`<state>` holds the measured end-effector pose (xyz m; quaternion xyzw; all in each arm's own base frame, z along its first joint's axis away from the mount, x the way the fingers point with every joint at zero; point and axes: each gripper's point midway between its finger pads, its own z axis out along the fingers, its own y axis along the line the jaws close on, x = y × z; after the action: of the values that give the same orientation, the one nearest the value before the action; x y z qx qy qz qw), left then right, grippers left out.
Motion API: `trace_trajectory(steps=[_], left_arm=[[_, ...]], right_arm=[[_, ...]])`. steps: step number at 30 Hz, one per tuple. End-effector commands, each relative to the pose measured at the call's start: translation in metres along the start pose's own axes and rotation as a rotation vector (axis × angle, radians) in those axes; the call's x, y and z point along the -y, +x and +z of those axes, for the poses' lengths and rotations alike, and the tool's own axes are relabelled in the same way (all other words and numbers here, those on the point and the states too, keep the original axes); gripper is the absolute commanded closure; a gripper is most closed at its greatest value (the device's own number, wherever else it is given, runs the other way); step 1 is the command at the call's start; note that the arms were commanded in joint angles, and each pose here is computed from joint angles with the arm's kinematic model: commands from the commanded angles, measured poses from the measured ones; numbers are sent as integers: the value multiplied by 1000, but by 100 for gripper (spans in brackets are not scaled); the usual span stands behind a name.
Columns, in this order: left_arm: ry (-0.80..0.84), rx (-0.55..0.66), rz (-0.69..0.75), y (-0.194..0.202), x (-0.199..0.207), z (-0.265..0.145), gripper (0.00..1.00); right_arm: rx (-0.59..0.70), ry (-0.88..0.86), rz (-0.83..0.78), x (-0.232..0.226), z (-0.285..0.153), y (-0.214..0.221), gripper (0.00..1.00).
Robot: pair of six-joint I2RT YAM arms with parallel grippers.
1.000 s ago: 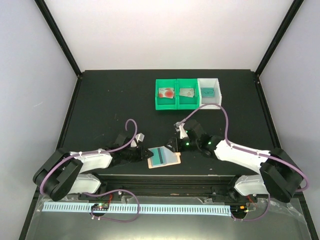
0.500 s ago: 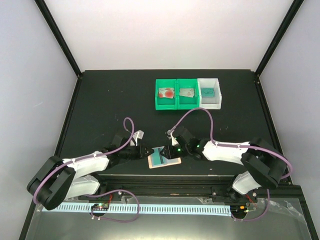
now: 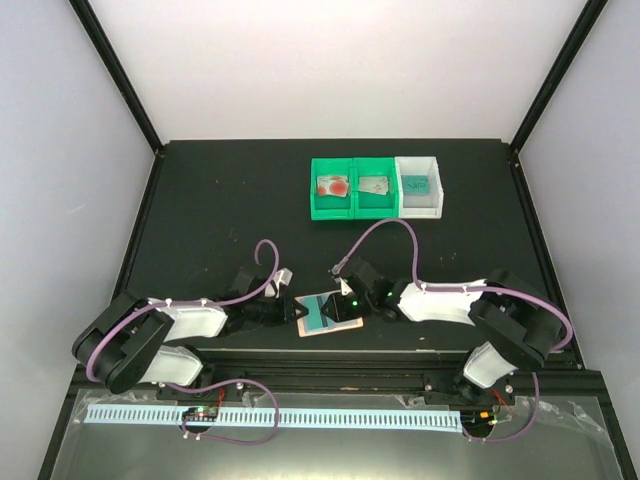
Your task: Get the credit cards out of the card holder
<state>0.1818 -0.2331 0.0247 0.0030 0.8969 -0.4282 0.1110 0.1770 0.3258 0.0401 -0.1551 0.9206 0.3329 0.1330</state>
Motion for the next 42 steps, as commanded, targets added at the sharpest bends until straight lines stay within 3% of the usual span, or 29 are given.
trace_trajectory(steps=[1, 19, 23, 27, 36, 42], left_arm=[[-36, -4, 17, 3, -8, 2, 98], [-81, -3, 15, 7, -19, 2, 98], [-80, -4, 17, 7, -19, 2, 98], [-87, 1, 13, 7, -20, 2, 98], [-102, 33, 17, 2, -19, -3, 84], [-80, 59, 36, -3, -7, -11, 81]], right_arm=[[13, 25, 2, 3, 5, -3, 78], [-16, 5, 47, 8, 18, 7, 80], [-15, -9, 50, 7, 20, 7, 85], [-4, -9, 52, 8, 19, 7, 97], [42, -48, 57, 8, 13, 8, 99], [65, -57, 58, 7, 8, 6, 99]])
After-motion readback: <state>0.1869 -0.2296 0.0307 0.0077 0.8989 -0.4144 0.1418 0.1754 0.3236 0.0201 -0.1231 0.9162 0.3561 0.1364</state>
